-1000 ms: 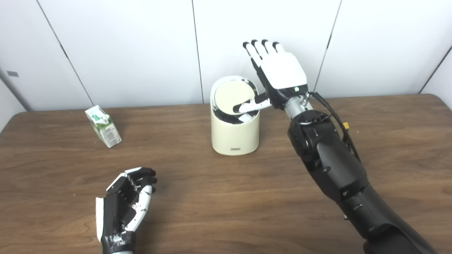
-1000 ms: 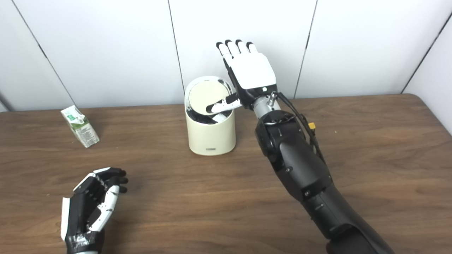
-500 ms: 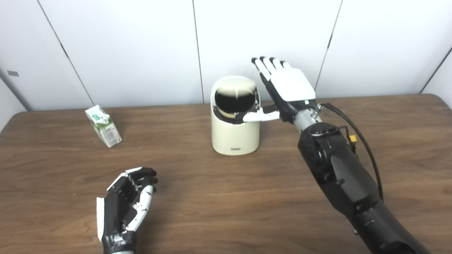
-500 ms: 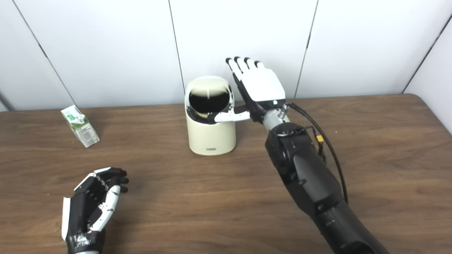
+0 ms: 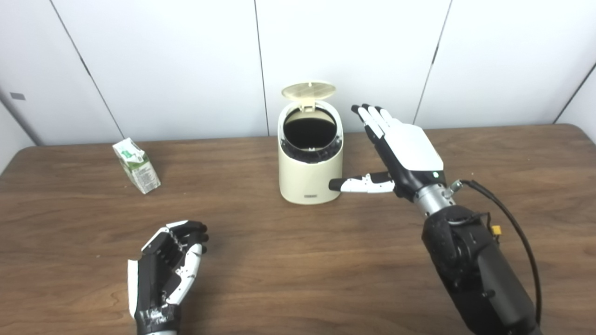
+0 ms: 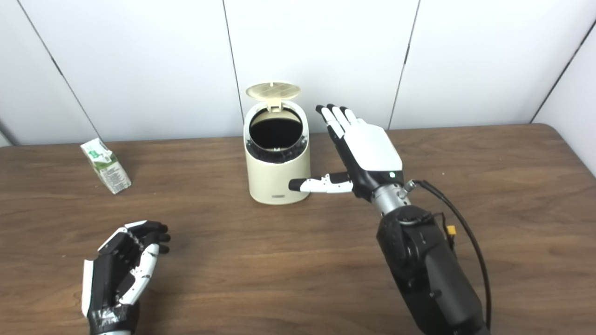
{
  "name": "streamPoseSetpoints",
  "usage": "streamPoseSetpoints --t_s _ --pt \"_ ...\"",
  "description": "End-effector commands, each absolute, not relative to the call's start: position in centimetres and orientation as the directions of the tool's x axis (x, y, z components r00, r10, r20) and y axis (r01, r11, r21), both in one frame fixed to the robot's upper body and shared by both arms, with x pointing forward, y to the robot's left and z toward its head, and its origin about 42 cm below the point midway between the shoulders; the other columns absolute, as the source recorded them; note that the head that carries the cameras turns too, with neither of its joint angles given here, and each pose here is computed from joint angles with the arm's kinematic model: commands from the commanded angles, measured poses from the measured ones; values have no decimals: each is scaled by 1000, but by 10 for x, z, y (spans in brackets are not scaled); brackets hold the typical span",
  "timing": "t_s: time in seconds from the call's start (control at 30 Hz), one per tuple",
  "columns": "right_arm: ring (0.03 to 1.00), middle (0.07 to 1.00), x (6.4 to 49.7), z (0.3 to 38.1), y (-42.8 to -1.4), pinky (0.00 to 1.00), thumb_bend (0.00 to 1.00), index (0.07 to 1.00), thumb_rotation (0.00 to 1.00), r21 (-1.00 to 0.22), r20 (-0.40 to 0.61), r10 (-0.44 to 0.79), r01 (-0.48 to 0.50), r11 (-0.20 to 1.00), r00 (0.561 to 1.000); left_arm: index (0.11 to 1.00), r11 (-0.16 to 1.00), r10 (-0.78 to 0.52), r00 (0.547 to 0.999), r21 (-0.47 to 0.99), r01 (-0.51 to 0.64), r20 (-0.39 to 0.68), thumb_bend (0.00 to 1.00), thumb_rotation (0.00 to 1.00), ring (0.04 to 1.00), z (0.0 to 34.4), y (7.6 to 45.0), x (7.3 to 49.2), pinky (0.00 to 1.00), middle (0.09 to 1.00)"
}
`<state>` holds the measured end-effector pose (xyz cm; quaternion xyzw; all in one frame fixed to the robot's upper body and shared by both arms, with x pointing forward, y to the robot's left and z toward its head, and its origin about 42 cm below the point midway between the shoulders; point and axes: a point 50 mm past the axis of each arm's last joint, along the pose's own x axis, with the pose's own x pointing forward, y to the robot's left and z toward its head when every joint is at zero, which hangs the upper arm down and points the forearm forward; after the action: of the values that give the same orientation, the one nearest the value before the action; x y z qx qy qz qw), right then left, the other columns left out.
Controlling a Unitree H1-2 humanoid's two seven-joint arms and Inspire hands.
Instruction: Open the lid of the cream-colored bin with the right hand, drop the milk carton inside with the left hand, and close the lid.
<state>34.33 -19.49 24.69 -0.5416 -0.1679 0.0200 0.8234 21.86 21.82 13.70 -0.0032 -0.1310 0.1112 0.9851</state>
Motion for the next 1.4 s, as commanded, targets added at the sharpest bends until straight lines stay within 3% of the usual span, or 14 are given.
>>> streamPoseSetpoints --t_s 0.0,0.03,0.07,0.13,0.17,0.2,0.23,0.33,0.43,0.5,0.53,0.73,0.97,1.37 --pt "1000 1000 334 265 -196 951 932 1000 902 -860 342 195 223 458 919 592 975 223 931 -53 -217 290 288 218 570 142 216 216 497 597" --pt "1000 1000 327 262 -198 947 914 1000 900 -846 349 180 227 482 920 592 975 223 931 -52 -217 290 287 219 570 142 217 216 496 597" --pt "988 989 320 259 -200 932 834 987 891 -830 353 164 227 509 921 592 975 222 931 -52 -216 289 286 221 571 142 217 217 497 598" --pt "945 951 308 253 -202 882 590 946 852 -797 349 136 218 563 927 593 975 221 931 -49 -216 291 285 219 571 142 218 218 497 598" --pt "909 918 302 248 -203 799 471 911 802 -776 346 120 212 594 930 594 975 220 931 -48 -215 290 284 218 573 142 218 218 499 599" --pt "839 856 297 244 -204 705 349 846 656 -753 344 103 209 625 933 594 975 219 932 -47 -215 289 286 217 574 142 218 219 498 600" --pt "801 820 292 238 -205 663 301 808 547 -730 337 83 204 653 938 594 976 219 932 -47 -214 288 287 218 574 142 219 219 497 600" --pt "701 729 277 222 -209 561 257 724 368 -666 338 56 197 719 940 593 976 215 932 -37 -213 291 285 207 571 142 220 220 494 598" --pt "577 676 263 212 -213 421 258 673 268 -616 378 69 195 763 923 594 976 216 932 -34 -215 292 279 205 574 142 222 220 494 599" --pt "394 659 253 209 -216 268 265 657 219 -598 401 68 205 775 913 596 975 219 931 -30 -220 291 279 212 578 142 224 220 494 604" --pt "358 643 248 207 -217 235 265 648 202 -586 408 56 214 782 911 598 975 219 931 -25 -221 291 282 228 581 141 225 220 497 607" --pt "572 644 232 197 -227 434 240 654 354 -508 385 -32 241 827 922 595 972 224 927 2 -235 300 286 271 586 141 228 219 516 607" --pt "594 644 229 182 -231 484 243 636 267 -351 356 -97 229 908 930 596 971 225 929 6 -237 294 298 289 584 143 231 216 520 603" --pt "600 641 232 176 -233 491 253 630 315 -379 322 -72 198 904 944 591 972 227 927 -2 -237 298 294 266 579 146 228 210 515 599"
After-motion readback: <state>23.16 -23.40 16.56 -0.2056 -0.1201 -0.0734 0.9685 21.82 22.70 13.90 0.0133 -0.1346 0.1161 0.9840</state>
